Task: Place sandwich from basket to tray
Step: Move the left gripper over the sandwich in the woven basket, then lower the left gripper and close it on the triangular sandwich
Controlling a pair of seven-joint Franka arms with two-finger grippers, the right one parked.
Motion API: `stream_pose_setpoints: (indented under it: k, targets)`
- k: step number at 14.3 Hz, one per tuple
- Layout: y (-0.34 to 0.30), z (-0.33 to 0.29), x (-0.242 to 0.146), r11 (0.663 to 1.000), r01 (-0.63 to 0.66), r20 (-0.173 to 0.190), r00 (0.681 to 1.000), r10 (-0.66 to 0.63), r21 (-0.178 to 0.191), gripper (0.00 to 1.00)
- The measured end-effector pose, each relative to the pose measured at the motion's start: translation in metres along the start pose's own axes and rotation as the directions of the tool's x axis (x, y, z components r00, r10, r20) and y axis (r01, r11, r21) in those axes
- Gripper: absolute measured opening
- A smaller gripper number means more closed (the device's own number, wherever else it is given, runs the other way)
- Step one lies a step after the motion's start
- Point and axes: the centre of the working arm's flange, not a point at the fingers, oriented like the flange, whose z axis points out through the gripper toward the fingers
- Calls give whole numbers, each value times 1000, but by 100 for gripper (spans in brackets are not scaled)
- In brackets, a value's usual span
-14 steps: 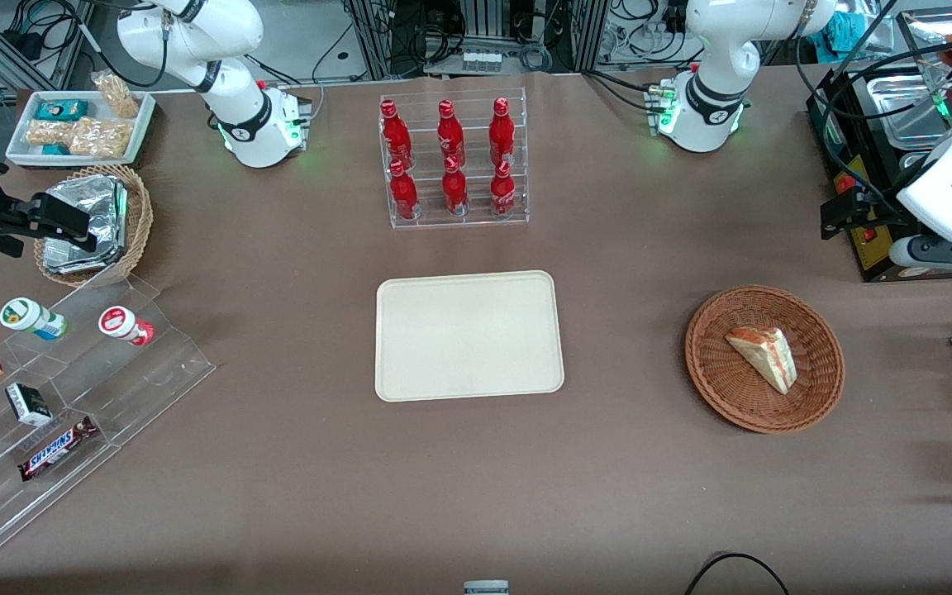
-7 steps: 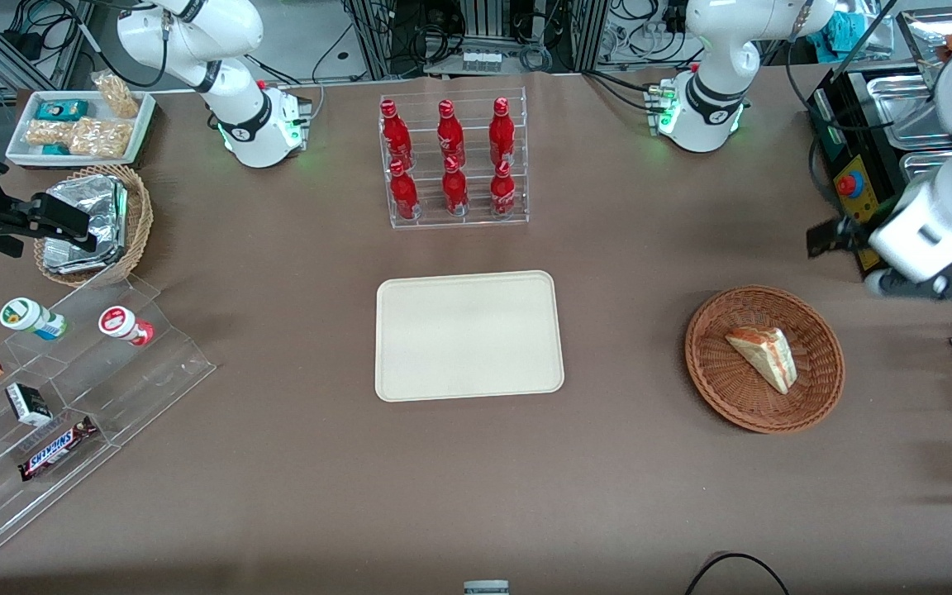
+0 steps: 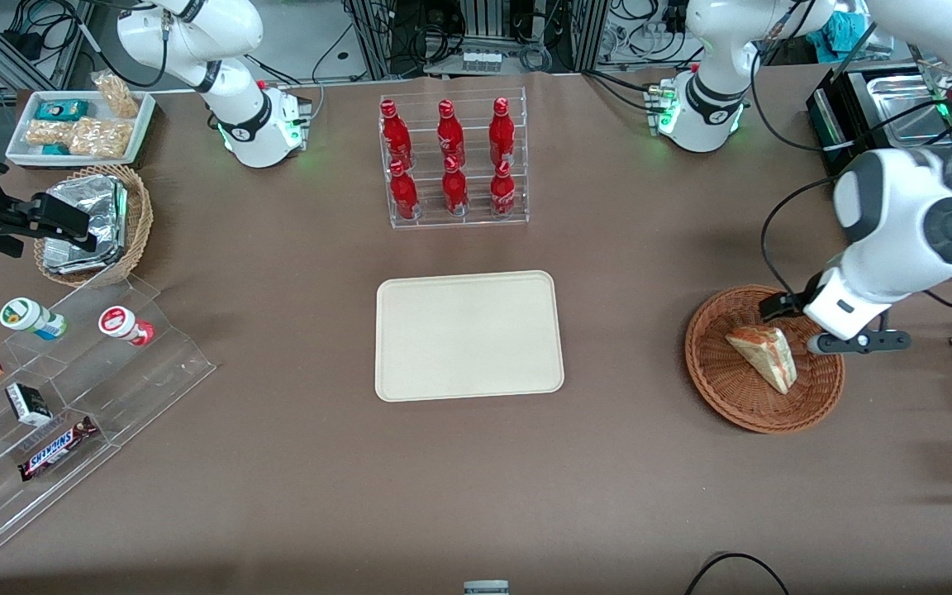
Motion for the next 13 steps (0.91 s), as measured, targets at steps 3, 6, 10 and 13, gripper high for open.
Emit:
stream_pose_setpoints:
  k: [3,6,10,13]
  targets:
    - [-9,22,-4,972,233,-21,972,-234,-12,100]
    - [-7,34,6,873,483,-75,870,-487,-64,100]
    - [0,79,14,784,613,-73,781,-620,-100,94]
    - [0,92,13,782,617,-58,781,-622,-86,60]
